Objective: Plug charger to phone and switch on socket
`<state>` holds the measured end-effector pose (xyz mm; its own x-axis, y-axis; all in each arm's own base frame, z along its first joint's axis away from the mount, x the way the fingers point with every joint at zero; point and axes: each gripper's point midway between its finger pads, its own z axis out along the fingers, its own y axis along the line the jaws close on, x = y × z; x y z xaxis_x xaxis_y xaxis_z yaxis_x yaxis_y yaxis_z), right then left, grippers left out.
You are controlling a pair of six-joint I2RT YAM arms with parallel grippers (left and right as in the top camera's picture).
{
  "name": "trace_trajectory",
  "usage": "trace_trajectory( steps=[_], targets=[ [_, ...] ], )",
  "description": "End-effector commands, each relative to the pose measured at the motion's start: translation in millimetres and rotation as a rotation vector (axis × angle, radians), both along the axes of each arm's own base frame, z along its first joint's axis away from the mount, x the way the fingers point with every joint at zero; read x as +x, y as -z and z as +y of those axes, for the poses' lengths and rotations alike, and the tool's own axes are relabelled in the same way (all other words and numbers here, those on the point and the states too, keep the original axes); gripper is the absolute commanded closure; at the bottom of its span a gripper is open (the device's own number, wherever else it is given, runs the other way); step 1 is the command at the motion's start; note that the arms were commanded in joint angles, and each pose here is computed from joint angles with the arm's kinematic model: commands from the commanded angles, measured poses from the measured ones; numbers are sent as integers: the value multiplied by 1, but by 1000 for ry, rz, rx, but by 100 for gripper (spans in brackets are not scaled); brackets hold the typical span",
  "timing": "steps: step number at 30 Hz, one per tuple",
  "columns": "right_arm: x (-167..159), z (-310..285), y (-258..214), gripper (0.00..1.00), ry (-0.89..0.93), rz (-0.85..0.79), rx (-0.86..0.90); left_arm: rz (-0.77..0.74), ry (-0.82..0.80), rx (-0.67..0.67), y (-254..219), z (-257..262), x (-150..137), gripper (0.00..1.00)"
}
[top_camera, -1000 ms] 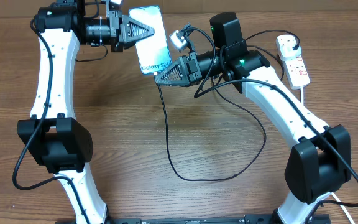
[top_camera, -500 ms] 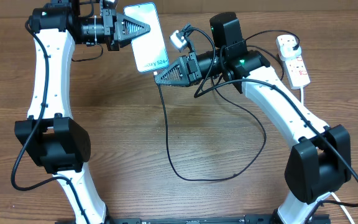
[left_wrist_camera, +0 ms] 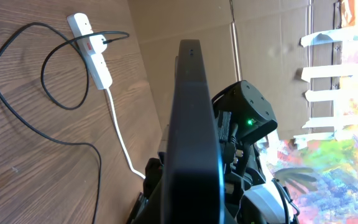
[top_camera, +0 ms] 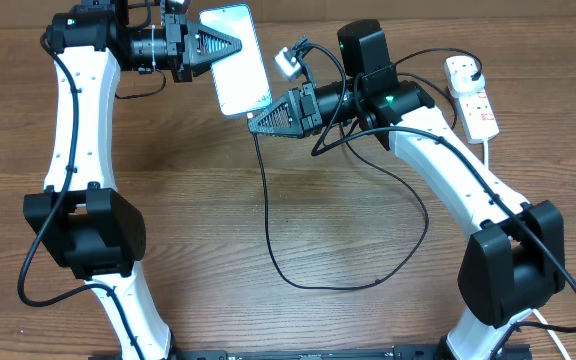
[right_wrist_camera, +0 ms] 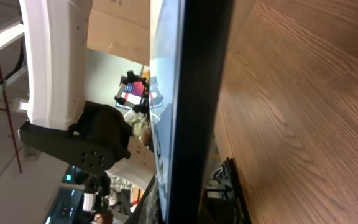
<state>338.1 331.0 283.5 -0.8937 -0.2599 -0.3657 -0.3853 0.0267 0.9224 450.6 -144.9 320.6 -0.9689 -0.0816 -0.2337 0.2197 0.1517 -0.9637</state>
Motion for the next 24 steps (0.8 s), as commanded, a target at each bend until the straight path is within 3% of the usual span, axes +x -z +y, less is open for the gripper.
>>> trace_trajectory(
  steps=[1,24],
  targets=[
    [2,-1,-3,96,10,-12,1,-7,25,-52,-15,-3,-6,96],
    [-1,-1,-7,96,-14,-15,22,-16,17,0,-7,-8,-4,96]
  ],
)
